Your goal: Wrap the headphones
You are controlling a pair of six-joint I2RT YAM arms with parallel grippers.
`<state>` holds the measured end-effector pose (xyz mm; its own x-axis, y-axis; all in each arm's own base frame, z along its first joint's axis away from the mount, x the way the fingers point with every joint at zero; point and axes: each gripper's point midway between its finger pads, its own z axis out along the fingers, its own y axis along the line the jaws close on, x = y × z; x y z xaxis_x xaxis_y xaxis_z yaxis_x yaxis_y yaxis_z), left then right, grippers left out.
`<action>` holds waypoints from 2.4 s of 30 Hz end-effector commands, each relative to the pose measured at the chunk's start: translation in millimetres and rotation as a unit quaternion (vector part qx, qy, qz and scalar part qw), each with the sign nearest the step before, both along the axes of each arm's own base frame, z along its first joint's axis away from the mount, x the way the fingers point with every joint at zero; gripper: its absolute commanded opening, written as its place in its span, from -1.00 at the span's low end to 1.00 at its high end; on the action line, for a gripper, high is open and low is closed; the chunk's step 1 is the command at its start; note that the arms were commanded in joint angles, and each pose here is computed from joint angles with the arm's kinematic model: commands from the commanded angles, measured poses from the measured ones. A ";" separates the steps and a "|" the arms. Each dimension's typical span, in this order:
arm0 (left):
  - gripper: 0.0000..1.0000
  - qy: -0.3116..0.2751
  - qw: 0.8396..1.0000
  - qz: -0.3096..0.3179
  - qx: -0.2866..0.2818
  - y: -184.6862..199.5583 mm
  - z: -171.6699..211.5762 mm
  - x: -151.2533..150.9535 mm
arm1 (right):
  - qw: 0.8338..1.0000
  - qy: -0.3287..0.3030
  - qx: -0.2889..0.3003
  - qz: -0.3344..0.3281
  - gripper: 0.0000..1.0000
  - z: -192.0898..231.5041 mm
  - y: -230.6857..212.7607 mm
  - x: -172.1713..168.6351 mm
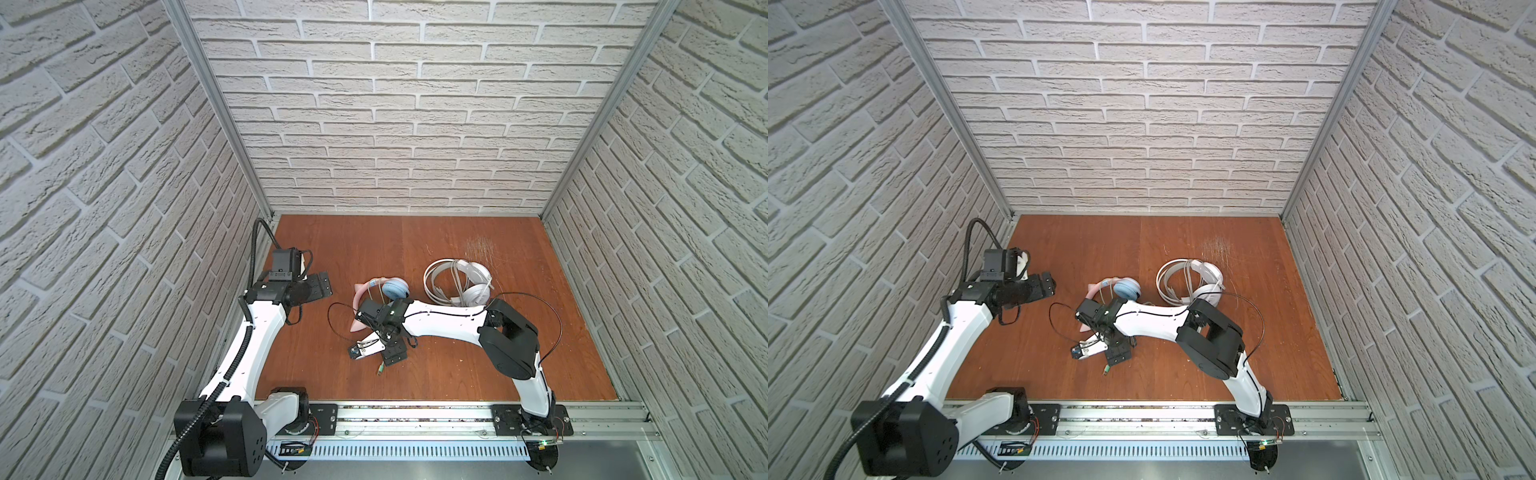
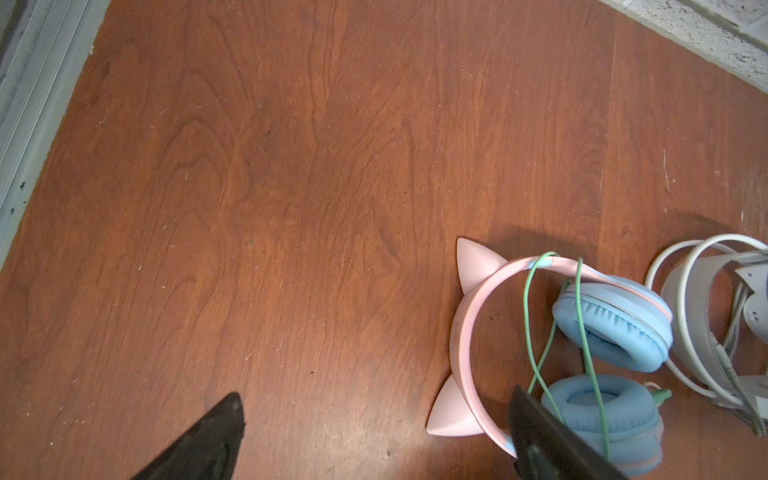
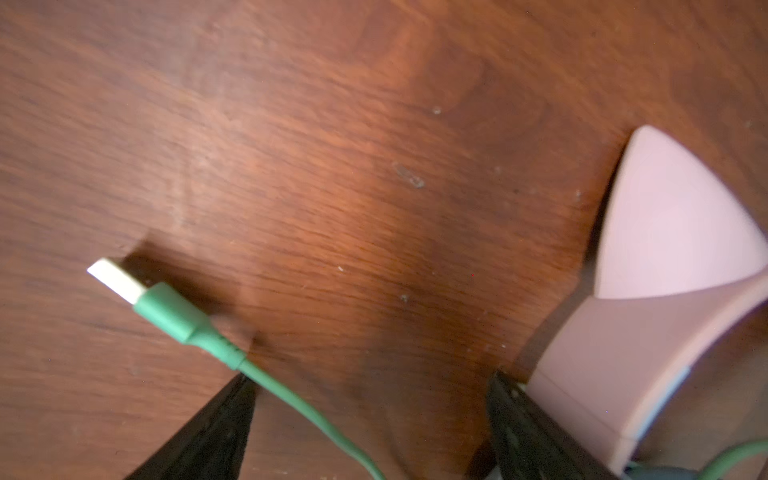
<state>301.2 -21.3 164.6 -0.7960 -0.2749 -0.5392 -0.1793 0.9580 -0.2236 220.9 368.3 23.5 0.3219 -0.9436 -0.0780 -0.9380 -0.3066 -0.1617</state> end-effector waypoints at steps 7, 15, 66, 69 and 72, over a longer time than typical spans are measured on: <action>0.96 0.003 1.000 0.003 -0.001 4.0 -3.9 -2.8 | 0.998 0.046 -0.036 0.024 0.50 -20.1 -0.6 -13.6; 0.97 0.005 1.000 0.006 -0.002 5.6 -3.7 -4.9 | 0.997 0.061 -0.052 0.015 -0.03 -36.4 -12.9 -22.3; 0.82 0.024 0.999 -0.013 -0.030 -20.1 -38.4 0.3 | 0.830 0.233 0.235 -0.449 -0.89 69.0 43.4 45.7; 0.75 0.026 0.999 -0.014 -0.029 -21.2 -39.9 0.2 | 0.807 0.240 0.250 -0.477 -0.89 74.1 43.7 56.2; 0.65 0.028 0.999 -0.020 -0.028 -24.6 -42.1 0.7 | 0.786 0.245 0.255 -0.508 -0.89 75.4 43.9 65.2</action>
<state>296.7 -43.2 125.1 -0.8431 -0.2796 -0.4593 -0.1658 0.9477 -0.2727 271.1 398.6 60.0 -0.7173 -0.6080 -0.3404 -0.6964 0.6096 0.3788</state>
